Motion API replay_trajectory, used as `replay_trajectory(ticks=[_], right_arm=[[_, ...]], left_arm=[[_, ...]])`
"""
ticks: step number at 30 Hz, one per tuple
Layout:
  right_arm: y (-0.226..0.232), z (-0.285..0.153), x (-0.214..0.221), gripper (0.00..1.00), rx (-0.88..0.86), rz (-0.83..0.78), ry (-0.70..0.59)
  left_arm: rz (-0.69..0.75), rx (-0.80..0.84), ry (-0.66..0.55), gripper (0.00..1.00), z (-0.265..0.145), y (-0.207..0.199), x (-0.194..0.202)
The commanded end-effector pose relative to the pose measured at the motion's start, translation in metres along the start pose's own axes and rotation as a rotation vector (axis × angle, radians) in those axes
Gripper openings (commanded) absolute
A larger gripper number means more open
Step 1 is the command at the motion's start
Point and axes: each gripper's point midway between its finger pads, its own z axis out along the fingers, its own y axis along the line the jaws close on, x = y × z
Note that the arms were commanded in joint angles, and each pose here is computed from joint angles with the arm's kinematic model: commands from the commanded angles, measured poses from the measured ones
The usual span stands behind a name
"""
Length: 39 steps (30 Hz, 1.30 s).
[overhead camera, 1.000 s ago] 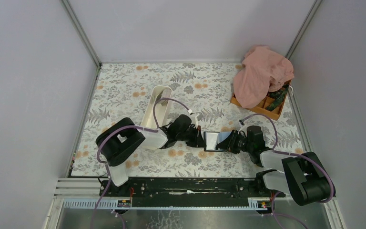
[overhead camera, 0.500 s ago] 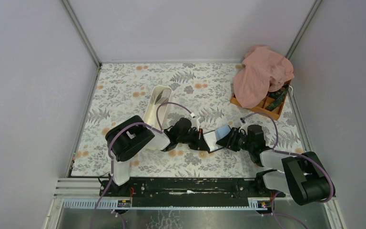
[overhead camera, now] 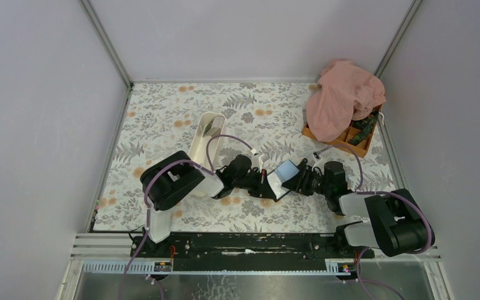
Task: Take the credit cards out of the card holder
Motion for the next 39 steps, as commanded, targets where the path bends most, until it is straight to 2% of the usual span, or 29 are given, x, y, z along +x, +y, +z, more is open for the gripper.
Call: replay_trajectory(ticks=[1, 6, 26, 39], right_arm=[[0.043, -0.009, 0.020, 0.39, -0.216, 0.004, 0.132], [0.057, -0.016, 0.018, 0.39, -0.269, -0.019, 0.133], [0.040, -0.020, 0.036, 0.39, -0.117, -0.128, 0.232], [0.041, -0.010, 0.028, 0.38, -0.093, -0.067, 0.174]], left_arm=[[-0.045, -0.141, 0.072, 0.00, 0.001, 0.042, 0.036], [-0.043, -0.145, 0.068, 0.00, 0.000, 0.043, 0.035], [-0.055, -0.194, 0.009, 0.00, -0.029, 0.063, 0.014], [-0.056, -0.172, 0.019, 0.00, -0.027, 0.059, 0.015]])
